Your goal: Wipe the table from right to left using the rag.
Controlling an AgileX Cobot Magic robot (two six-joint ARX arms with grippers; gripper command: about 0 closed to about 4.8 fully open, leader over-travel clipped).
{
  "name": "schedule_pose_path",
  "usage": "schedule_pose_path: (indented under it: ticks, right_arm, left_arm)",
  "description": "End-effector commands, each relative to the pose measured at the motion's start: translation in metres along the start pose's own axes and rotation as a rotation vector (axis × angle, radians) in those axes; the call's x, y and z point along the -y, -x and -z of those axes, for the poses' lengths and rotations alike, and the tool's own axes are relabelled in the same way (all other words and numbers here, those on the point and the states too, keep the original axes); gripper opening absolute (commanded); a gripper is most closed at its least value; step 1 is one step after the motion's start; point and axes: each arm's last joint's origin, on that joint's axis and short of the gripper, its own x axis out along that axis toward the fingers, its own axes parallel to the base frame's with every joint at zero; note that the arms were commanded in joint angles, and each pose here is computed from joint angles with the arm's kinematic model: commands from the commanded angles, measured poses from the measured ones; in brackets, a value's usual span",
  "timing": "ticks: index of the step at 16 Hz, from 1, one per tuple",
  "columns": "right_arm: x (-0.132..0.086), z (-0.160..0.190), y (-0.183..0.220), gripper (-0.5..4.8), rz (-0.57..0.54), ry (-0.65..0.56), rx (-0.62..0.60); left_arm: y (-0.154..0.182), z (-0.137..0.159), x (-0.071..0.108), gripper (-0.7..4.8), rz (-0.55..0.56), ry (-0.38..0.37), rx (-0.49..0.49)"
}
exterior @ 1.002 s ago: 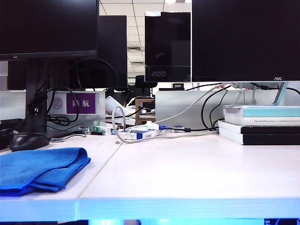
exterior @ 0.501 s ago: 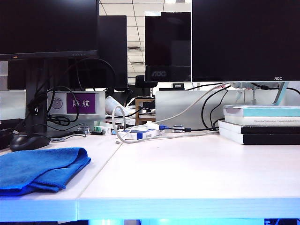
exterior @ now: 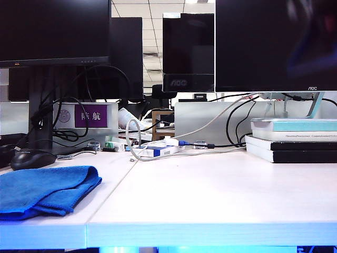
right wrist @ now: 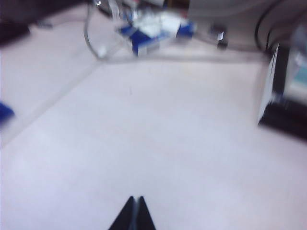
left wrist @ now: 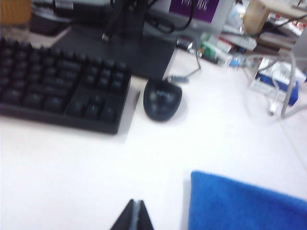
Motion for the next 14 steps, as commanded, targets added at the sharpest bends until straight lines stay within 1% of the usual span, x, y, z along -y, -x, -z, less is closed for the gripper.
schedule_pose_path:
  ticks: [1,3,6,9,11,14]
  right_arm:
    - [-0.001,0.024,-0.006,-0.04,0.001,0.014,-0.057]
    - [-0.002,0.038,-0.008,-0.03,-0.008,0.009,-0.106]
    - [-0.003,0.050,-0.009,-0.04,-0.026,0.020,-0.144]
    - [-0.003,0.053,-0.010,-0.04,-0.024,0.023,-0.151]
    - [-0.003,0.053,-0.010,-0.04,-0.024,0.023,-0.151]
    - [-0.003,0.053,-0.010,-0.03,-0.024,0.023,-0.151]
  left_arm:
    - [-0.003,0.004,-0.001,-0.05,0.006,-0.012,0.026]
    - [-0.003,0.004,-0.001,-0.05,-0.002,-0.046,0.028]
    - [-0.003,0.003,-0.001,-0.05,0.000,-0.066,0.038]
    - [-0.003,0.002,-0.001,-0.05,0.007,-0.069,0.045]
    - [-0.002,0.000,0.002,-0.05,0.080,-0.110,0.062]
    - [-0.002,0.001,0.001,-0.05,0.059,-0.108,0.060]
